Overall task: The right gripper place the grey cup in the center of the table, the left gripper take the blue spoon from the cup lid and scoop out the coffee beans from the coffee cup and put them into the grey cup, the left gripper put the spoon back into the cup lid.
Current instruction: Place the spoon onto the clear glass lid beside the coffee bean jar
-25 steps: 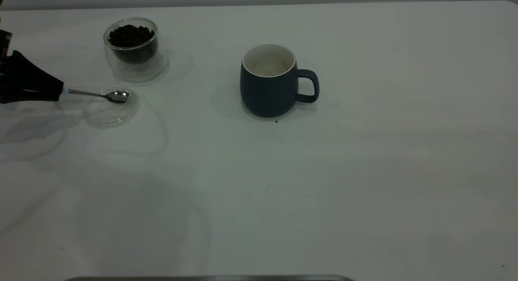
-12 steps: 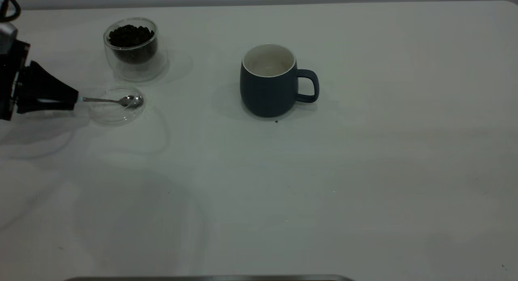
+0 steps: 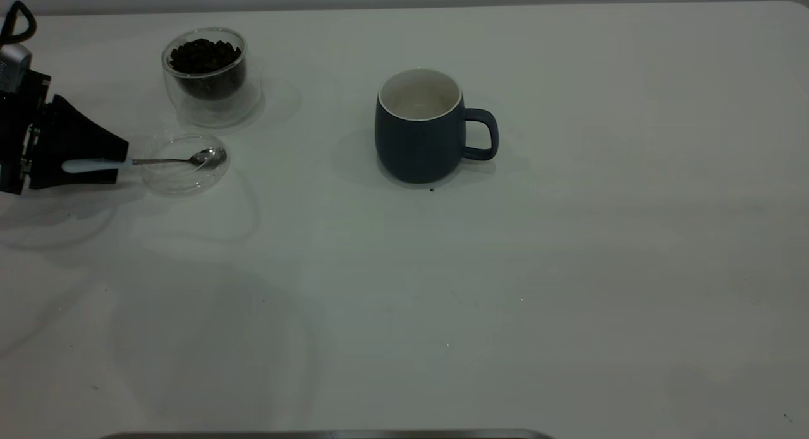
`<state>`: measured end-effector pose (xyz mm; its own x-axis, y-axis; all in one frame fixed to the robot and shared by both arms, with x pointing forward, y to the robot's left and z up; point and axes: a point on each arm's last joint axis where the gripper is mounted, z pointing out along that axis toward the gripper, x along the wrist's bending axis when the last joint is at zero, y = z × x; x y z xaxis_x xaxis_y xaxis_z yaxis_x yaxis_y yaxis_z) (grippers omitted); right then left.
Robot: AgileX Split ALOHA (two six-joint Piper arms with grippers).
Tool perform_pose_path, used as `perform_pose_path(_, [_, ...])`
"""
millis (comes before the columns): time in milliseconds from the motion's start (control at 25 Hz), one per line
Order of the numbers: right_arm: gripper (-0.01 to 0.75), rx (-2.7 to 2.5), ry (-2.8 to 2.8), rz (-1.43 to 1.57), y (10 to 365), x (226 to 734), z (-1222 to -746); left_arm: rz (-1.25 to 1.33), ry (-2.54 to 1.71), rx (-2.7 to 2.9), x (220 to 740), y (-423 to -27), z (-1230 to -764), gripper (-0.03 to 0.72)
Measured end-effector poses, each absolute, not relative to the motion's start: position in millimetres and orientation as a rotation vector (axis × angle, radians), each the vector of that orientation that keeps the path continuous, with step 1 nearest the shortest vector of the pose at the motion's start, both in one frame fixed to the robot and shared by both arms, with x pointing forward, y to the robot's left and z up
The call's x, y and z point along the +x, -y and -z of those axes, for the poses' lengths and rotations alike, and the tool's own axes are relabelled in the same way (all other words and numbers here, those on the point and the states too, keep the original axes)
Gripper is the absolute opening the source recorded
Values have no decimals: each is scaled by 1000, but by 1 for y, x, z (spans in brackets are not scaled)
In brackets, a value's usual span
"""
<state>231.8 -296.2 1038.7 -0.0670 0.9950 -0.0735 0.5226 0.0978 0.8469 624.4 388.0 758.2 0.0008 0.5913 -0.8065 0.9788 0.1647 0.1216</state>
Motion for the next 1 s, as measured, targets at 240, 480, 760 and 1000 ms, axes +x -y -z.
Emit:
perform_pose_path(240, [363,1508,-1680,-860,296,232,-1039,628,-1640,1639,631,-395,-764,571])
perform_pose_path(480, [363,1508,-1680,-860,296,232,-1039,708,-1638,1797,646,-411,-786,605])
perform_pose_path(760, [363,1508,-1680,-860,296,232,-1039,633,-1838,1883,673,-422,-828,605])
perform_pose_path(1000, [363,1508,-1680,-860,296,232,-1039,475,-1829,1979,686,-389,-897,593])
